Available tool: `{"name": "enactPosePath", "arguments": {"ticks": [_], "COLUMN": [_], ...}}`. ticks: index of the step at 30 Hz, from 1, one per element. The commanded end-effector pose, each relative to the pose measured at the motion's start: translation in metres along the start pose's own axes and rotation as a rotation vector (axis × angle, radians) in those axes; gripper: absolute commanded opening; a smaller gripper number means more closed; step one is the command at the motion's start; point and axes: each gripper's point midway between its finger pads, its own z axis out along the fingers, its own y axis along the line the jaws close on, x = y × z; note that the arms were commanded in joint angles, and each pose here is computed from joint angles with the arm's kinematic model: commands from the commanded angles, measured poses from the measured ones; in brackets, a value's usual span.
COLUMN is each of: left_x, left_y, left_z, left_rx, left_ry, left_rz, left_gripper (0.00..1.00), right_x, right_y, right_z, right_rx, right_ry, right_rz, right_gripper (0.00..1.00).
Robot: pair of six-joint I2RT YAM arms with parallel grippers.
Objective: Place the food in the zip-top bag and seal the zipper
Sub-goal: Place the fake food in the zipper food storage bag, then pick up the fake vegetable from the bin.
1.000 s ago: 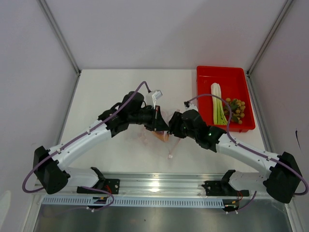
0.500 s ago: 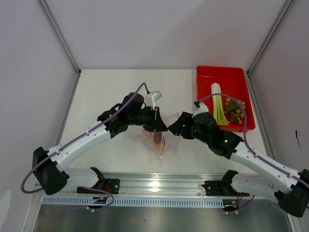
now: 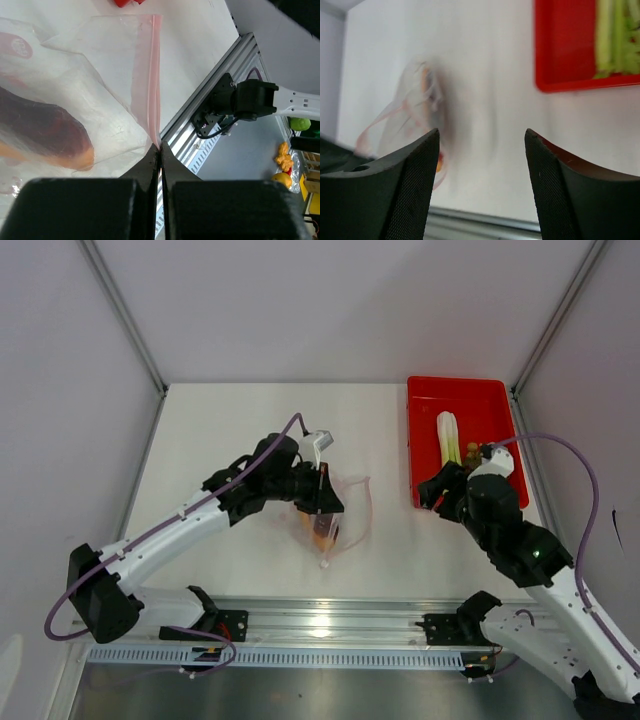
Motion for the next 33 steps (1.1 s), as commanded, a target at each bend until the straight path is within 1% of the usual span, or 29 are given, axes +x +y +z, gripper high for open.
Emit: {"name": "enactPosePath", "arguments": {"ticks": [1,2,3,4,5,6,7,8,9,10,11,12,13,15,16,18,19,21,22,24,25,26,27,29,33], "left_x": [-0.004,-0.004,-0.004,-0.001,0.000,-0.001,0.002,0.002,0.003,0.005,0.007,0.008,0.009,0.012,0.012,0.011,0.012,0.009,0.009,0.009,0.010,0.010,0.011,0.012,0.016], "left_y": [0.000,0.000,-0.002,-0.001,-0.001,-0.003,-0.002,-0.002,-0.003,-0.002,-0.002,-0.004,-0.004,-0.005,-0.008,-0.011,-0.012,-0.016,-0.017,-0.017,-0.018,-0.018,-0.017,-0.019,-0.017], "left_z": [-0.002,-0.002,-0.003,-0.002,-0.002,-0.003,-0.002,-0.003,-0.003,-0.002,-0.002,-0.002,-0.001,-0.001,-0.001,-0.003,-0.004,-0.006,-0.006,-0.006,-0.005,-0.004,-0.001,0.001,0.005], "left_rx": [0.008,0.013,0.019,0.023,0.028,0.035,0.035,0.038,0.042,0.043,0.049,0.062,0.067,0.077,0.093,0.105,0.108,0.119,0.127,0.134,0.137,0.141,0.141,0.159,0.167], "left_ry": [-0.024,-0.023,-0.027,-0.020,-0.020,-0.021,-0.014,-0.014,-0.012,-0.008,-0.006,-0.001,0.000,0.011,0.017,0.011,0.013,0.003,0.005,0.006,0.009,0.012,0.020,0.029,0.043], "left_rz": [0.030,0.029,0.032,0.029,0.025,0.027,0.023,0.027,0.026,0.023,0.019,0.017,0.017,0.009,0.009,0.013,0.012,0.020,0.022,0.023,0.024,0.025,0.020,0.020,0.013], "left_gripper": [0.01,0.01,0.01,0.01,0.01,0.01,0.01,0.01,0.01,0.00,0.01,0.01,0.01,0.01,0.01,0.01,0.01,0.01,0.01,0.00,0.00,0.01,0.00,0.01,0.01], "right_x": [-0.015,-0.020,-0.022,-0.025,-0.029,-0.028,-0.027,-0.031,-0.025,-0.030,-0.037,-0.034,-0.035,-0.046,-0.038,-0.049,-0.042,-0.051,-0.043,-0.040,-0.046,-0.038,-0.040,-0.029,-0.021], "right_y": [-0.041,-0.062,-0.069,-0.068,-0.087,-0.094,-0.098,-0.106,-0.115,-0.116,-0.117,-0.121,-0.123,-0.125,-0.134,-0.140,-0.150,-0.159,-0.167,-0.176,-0.177,-0.186,-0.189,-0.198,-0.210], "right_z": [0.013,0.025,0.032,0.043,0.052,0.070,0.080,0.088,0.103,0.112,0.119,0.135,0.143,0.157,0.170,0.182,0.193,0.203,0.213,0.222,0.228,0.236,0.240,0.250,0.261], "right_rx": [0.172,0.245,0.264,0.234,0.281,0.294,0.294,0.320,0.351,0.356,0.356,0.364,0.372,0.382,0.411,0.440,0.467,0.486,0.497,0.505,0.510,0.528,0.530,0.537,0.536], "right_ry": [-0.006,-0.001,0.008,0.019,0.022,0.048,0.065,0.063,0.099,0.087,0.077,0.089,0.093,0.087,0.128,0.124,0.159,0.160,0.195,0.228,0.228,0.262,0.269,0.310,0.336], "right_rz": [-0.081,-0.084,-0.079,-0.069,-0.060,-0.058,-0.052,-0.058,-0.062,-0.071,-0.083,-0.092,-0.095,-0.102,-0.106,-0.131,-0.136,-0.147,-0.158,-0.169,-0.183,-0.196,-0.211,-0.209,-0.195], "right_gripper": [0.73,0.74,0.75,0.76,0.77,0.77,0.79,0.81,0.84,0.88,0.89,0.90,0.93,0.94,0.95,0.95,0.95,0.96,0.96,0.96,0.96,0.96,0.96,0.96,0.95]}}
